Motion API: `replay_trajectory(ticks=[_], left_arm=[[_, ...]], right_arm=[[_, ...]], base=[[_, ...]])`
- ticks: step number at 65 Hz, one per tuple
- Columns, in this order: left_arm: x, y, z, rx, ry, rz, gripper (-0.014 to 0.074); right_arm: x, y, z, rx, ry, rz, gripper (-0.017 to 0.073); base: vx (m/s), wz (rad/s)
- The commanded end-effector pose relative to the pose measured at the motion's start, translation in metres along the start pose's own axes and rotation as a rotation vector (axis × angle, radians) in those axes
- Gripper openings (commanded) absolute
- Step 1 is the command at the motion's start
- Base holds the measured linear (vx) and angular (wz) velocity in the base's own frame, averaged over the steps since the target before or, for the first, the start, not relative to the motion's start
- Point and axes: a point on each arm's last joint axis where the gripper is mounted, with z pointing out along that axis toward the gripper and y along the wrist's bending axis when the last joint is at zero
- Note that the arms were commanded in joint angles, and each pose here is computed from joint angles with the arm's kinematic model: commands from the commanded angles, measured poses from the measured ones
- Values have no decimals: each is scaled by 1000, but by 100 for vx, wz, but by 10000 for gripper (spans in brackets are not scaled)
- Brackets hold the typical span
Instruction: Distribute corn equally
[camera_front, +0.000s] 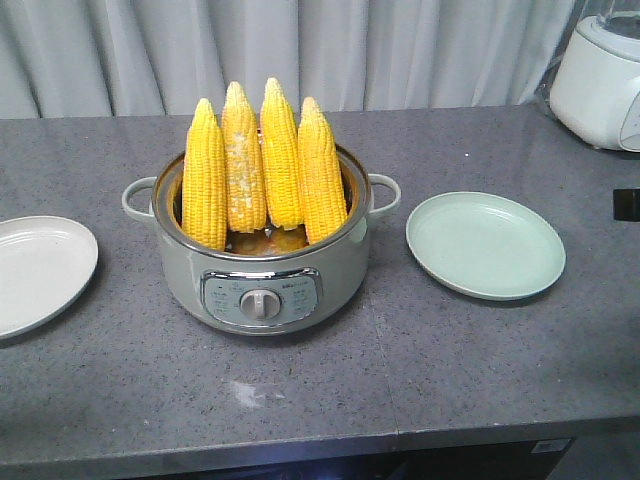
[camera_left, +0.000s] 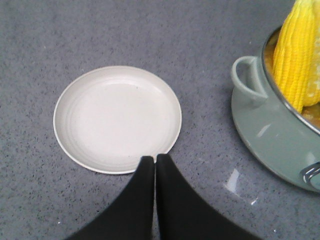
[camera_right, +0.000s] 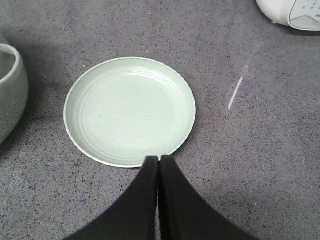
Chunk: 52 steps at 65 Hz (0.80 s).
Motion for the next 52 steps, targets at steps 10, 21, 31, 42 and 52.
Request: replay_trajectory(ticks=[10, 21, 31, 42, 52], left_arm=[[-12, -3, 1, 13, -44, -7, -7], [-12, -3, 1, 13, -44, -7, 18], [-12, -3, 1, 12, -44, -7, 139], [-12, -3, 1, 11, -44, -7, 388], [-13, -3, 1, 14, -53, -9, 631]], right_arm=[[-13, -2, -10, 10, -92, -9, 25], [-13, -1, -10, 10, -88, -9, 161], [-13, -1, -10, 10, -87, -9, 367], [-12, -1, -10, 8, -80, -8, 549], [-12, 0, -10, -5, -74, 11, 601]], base=[[0, 0], [0, 0], [0, 0], [0, 0], [0, 0]])
